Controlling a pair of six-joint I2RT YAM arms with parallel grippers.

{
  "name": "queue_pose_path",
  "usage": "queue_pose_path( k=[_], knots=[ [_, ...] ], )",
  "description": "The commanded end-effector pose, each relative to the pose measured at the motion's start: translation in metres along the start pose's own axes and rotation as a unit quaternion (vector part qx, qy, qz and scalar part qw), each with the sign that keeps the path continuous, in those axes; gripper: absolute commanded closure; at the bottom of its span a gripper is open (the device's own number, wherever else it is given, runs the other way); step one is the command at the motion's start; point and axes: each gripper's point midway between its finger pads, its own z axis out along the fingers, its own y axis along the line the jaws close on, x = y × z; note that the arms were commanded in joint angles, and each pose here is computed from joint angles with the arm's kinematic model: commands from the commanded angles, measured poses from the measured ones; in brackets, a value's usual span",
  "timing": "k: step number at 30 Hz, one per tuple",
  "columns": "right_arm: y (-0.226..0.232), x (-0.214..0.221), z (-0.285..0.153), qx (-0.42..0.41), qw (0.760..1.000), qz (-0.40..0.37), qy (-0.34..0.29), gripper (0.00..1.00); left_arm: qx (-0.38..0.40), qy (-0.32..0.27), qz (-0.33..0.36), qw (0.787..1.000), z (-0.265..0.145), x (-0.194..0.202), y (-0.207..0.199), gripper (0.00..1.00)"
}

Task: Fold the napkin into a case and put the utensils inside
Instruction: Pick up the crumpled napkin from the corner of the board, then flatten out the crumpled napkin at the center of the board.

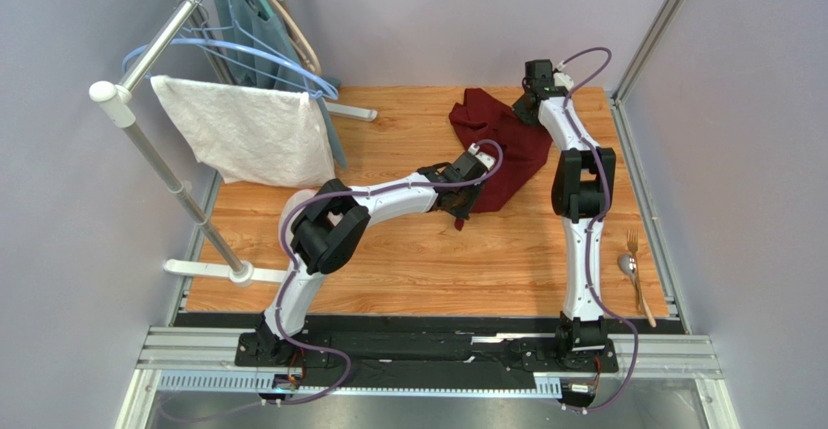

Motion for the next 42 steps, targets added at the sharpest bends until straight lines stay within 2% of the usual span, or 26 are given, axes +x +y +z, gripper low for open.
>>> queue_pose_path(
  k=[1,2,3,5,6,9,10,12,13,14,16,17,19,20,23,25,27,31,33,34,36,38,39,40,41,42],
  knots=[
    [0.026,-0.053,-0.105,-0.051,0.998,-0.012,-0.037,1.00,-0.043,-0.036,0.030,0.998,-0.089,-0.031,0.017,1.00],
    [0.019,-0.057,-0.121,-0.043,0.998,-0.025,-0.042,1.00,-0.040,-0.058,0.032,0.997,-0.120,-0.041,0.017,1.00],
    [0.022,-0.081,-0.170,-0.064,0.995,-0.023,-0.068,1.00,-0.034,-0.057,0.043,0.997,-0.137,-0.037,0.014,1.00],
    [-0.002,-0.067,-0.194,-0.053,0.996,-0.043,-0.053,1.00,-0.017,-0.081,0.054,0.995,-0.183,-0.038,0.010,1.00],
    [-0.001,-0.086,-0.248,-0.086,0.992,-0.034,-0.084,1.00,0.004,-0.084,0.068,0.994,-0.198,-0.035,0.001,1.00],
    [-0.034,-0.064,-0.294,-0.095,0.992,-0.042,-0.067,1.00,0.047,-0.112,0.079,0.989,-0.259,-0.030,-0.013,1.00],
    [-0.039,-0.073,-0.348,-0.136,0.985,-0.031,-0.100,1.00,0.057,-0.124,0.081,0.987,-0.275,-0.029,-0.016,1.00],
    [-0.056,-0.052,-0.376,-0.158,0.983,-0.031,-0.087,1.00,0.100,-0.165,0.088,0.977,-0.323,-0.029,-0.025,1.00],
    [-0.069,-0.053,-0.424,-0.190,0.975,-0.025,-0.112,1.00,0.116,-0.184,0.089,0.972,-0.341,-0.029,-0.028,1.00],
    [-0.073,-0.044,-0.443,-0.215,0.970,-0.029,-0.109,1.00,0.129,-0.223,0.085,0.962,-0.375,-0.031,-0.025,1.00],
    [-0.092,-0.029,-0.479,-0.244,0.962,-0.034,-0.117,1.00,0.179,-0.255,0.090,0.946,-0.413,-0.028,-0.034,1.00],
    [-0.104,-0.025,-0.520,-0.283,0.948,-0.031,-0.142,1.00,0.199,-0.295,0.091,0.930,-0.450,-0.029,-0.034,1.00],
    [-0.120,-0.008,-0.551,-0.311,0.940,-0.035,-0.138,1.00,0.227,-0.338,0.088,0.909,-0.492,-0.026,-0.032,1.00],
    [-0.131,0.000,-0.577,-0.339,0.928,-0.030,-0.152,1.00,0.238,-0.355,0.086,0.900,-0.509,-0.027,-0.033,1.00],
    [-0.145,0.013,-0.598,-0.364,0.919,-0.012,-0.153,1.00,0.227,-0.378,0.080,0.894,-0.524,-0.031,-0.026,1.00],
    [-0.148,0.010,-0.590,-0.349,0.924,-0.001,-0.158,1.00,0.185,-0.367,0.064,0.909,-0.503,-0.039,-0.016,1.00],
    [-0.146,-0.006,-0.566,-0.304,0.937,0.006,-0.174,1.00,0.091,-0.352,0.022,0.931,-0.475,-0.052,0.012,1.00],
    [-0.124,-0.042,-0.495,-0.222,0.955,-0.002,-0.196,1.00,-0.029,-0.254,-0.020,0.967,-0.381,-0.077,0.049,1.00],
    [-0.118,-0.051,-0.452,-0.184,0.962,-0.004,-0.202,1.00,-0.092,-0.220,-0.058,0.969,-0.347,-0.086,0.084,1.00],
    [-0.105,-0.057,-0.412,-0.162,0.970,-0.007,-0.183,1.00,-0.113,-0.190,-0.057,0.974,-0.311,-0.094,0.092,1.00],
    [-0.086,-0.060,-0.369,-0.160,0.974,-0.015,-0.158,1.00,-0.147,-0.178,-0.061,0.971,-0.277,-0.111,0.117,1.00],
    [-0.070,-0.068,-0.295,-0.137,0.982,-0.025,-0.127,1.00,-0.182,-0.139,-0.072,0.971,-0.225,-0.127,0.149,0.91],
    [-0.058,-0.090,-0.285,-0.145,0.980,-0.027,-0.136,0.94,-0.205,-0.128,-0.078,0.967,-0.213,-0.131,0.162,0.65],
    [-0.051,-0.095,-0.267,-0.139,0.981,-0.037,-0.128,0.71,-0.222,-0.106,-0.080,0.966,-0.186,-0.138,0.173,0.57],
    [-0.059,-0.078,-0.214,-0.099,0.991,-0.051,-0.075,0.62,-0.236,-0.091,-0.076,0.964,-0.177,-0.139,0.185,0.54],
    [-0.053,-0.093,-0.223,-0.084,0.993,-0.061,-0.062,0.51,-0.259,-0.078,-0.075,0.960,-0.173,-0.139,0.193,0.48]
  ],
)
